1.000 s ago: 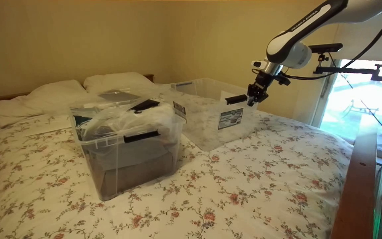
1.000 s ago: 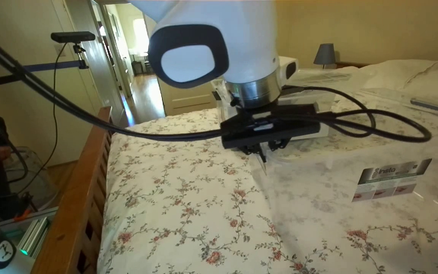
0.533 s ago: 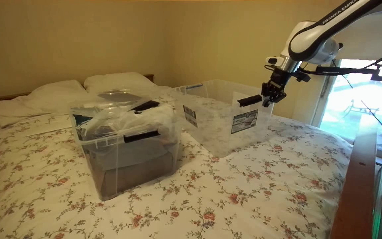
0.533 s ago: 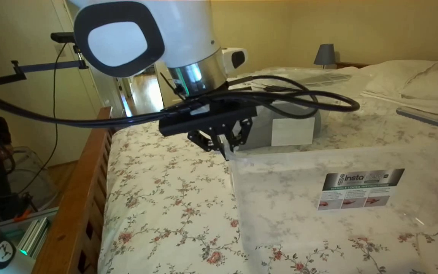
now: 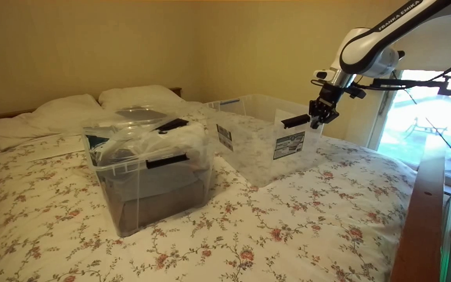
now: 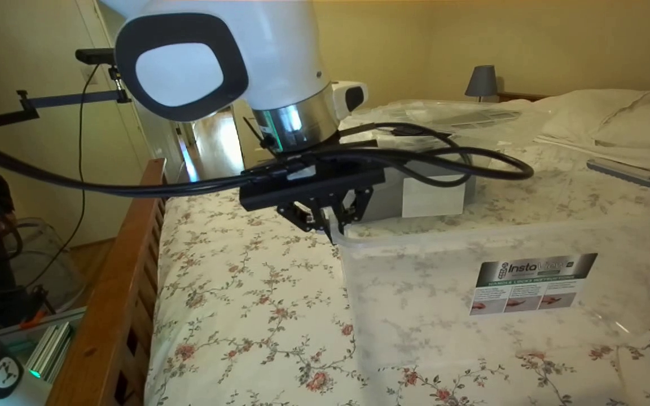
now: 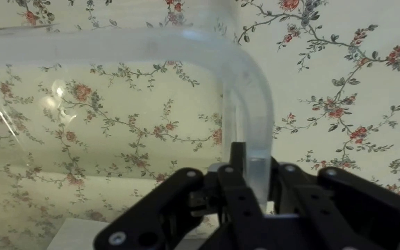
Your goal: Move the box
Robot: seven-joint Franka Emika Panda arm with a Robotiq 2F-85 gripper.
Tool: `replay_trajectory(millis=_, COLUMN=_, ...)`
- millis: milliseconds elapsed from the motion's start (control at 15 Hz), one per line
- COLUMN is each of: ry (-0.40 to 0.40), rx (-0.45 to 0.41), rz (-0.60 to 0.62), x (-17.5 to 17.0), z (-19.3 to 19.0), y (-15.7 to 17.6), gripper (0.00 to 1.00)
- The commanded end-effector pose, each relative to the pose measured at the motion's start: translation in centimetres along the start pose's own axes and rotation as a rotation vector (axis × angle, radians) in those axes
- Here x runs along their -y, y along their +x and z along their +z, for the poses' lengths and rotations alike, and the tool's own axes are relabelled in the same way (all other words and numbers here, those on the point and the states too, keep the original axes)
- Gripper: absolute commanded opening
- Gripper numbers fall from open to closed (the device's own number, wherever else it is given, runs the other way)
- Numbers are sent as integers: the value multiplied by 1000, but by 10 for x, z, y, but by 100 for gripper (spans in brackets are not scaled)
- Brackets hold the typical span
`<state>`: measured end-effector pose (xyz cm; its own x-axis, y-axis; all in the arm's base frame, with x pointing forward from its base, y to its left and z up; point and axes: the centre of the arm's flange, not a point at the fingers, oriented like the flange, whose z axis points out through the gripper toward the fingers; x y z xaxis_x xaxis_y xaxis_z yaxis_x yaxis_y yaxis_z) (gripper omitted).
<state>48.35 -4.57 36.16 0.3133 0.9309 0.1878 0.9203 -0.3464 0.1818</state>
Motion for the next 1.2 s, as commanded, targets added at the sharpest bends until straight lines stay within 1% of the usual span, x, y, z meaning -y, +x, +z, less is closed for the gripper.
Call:
replay_trajectory(millis=0, ry=69, rx=-48, rz=-160, x=48, z=-7, y=-27, gripper=3)
replay_trajectory(millis=67, ry=63, rx=-49, rz=-191, x=64, z=-9, y=-38, gripper=3)
replay_trajectory(millis=133, ry=40, rx=-60, rz=-217, x=78, z=-14, y=-51, gripper=3)
replay_trajectory(millis=200, ry=20, rx=-70, rz=-227, x=86, z=-19, y=-61, gripper=3)
replay_trajectory(millis=333, ry=-16, rx=-77, rz=-202, x=103, z=-34, y=-81, gripper=3)
replay_trajectory(millis=600, ry=-46, rx=-92, rz=-105, x=146, z=-59, y=-110, gripper=3)
replay_trajectory(millis=867, ry=-68, rx=-65, rz=-57, x=153, z=-90, y=-137, gripper=3)
replay_trajectory(millis=1000, ry=-47, rx=-56, rz=-30, x=154, z=-97, y=-149, gripper=3)
replay_trajectory(millis=1133, ry=30, rx=-75, rz=-43, x=147, z=-92, y=-152, gripper=3)
